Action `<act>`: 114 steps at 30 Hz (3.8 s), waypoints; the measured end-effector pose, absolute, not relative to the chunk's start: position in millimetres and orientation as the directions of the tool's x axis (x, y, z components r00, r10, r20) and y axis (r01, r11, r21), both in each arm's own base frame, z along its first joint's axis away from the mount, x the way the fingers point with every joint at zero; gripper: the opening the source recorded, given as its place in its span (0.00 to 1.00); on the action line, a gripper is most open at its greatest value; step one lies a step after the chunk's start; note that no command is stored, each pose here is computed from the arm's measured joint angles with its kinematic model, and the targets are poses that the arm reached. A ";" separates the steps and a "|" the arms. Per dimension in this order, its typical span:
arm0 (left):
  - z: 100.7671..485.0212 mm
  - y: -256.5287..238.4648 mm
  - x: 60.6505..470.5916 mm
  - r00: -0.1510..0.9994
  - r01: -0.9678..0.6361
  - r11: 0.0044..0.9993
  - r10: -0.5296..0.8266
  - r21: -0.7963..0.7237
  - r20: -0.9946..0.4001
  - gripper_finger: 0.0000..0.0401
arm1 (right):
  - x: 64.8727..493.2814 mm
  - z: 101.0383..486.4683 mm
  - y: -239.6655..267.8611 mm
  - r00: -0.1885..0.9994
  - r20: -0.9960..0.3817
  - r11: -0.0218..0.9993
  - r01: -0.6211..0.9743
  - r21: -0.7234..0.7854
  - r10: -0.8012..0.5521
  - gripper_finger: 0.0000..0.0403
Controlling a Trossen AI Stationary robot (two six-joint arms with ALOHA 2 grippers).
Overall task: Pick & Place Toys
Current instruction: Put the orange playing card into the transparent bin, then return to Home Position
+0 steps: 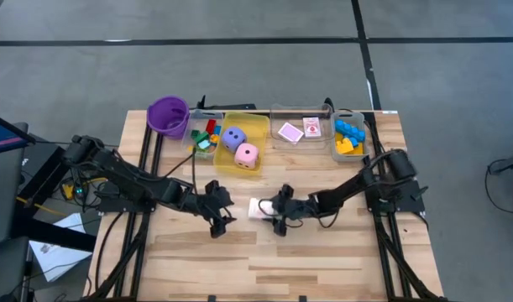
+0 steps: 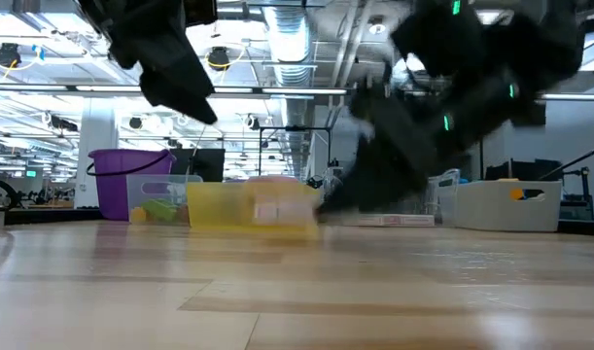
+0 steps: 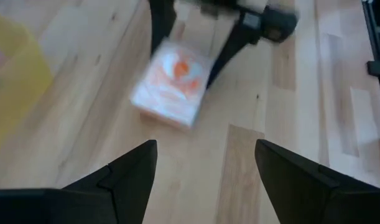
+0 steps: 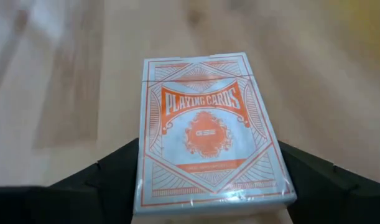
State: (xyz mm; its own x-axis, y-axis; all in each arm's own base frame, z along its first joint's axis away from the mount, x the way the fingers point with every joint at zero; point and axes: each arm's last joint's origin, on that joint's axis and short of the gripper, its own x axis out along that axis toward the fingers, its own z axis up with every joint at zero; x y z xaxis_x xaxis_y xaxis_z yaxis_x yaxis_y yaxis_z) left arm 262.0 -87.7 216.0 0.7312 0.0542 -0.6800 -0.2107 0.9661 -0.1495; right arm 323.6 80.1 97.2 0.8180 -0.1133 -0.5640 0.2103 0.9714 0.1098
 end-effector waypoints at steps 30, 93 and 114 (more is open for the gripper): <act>303.4 -43.9 204.1 0.852 -0.424 0.905 0.404 0.012 -0.334 0.66 | 227.1 240.2 -69.8 0.401 -0.460 0.465 0.885 -0.030 -0.792 0.82; 215.7 -69.4 127.7 0.984 -0.094 0.980 0.064 -0.178 -0.168 0.66 | 113.0 232.3 77.8 0.982 -0.188 1.000 0.001 -0.017 -0.004 0.93; 172.4 -58.8 103.6 0.983 0.181 0.949 -0.176 -0.258 0.041 0.66 | 117.5 174.6 47.2 0.929 0.071 0.922 -0.370 0.116 0.364 0.93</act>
State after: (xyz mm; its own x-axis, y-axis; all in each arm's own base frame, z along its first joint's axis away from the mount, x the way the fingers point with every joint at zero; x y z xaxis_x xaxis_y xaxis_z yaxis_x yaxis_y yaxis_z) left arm 103.6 -58.8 172.4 0.9835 -0.1762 0.0414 0.1809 0.9490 -0.2583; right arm 117.5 47.2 174.6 0.9286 0.3641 0.0711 -0.3703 0.9217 0.1156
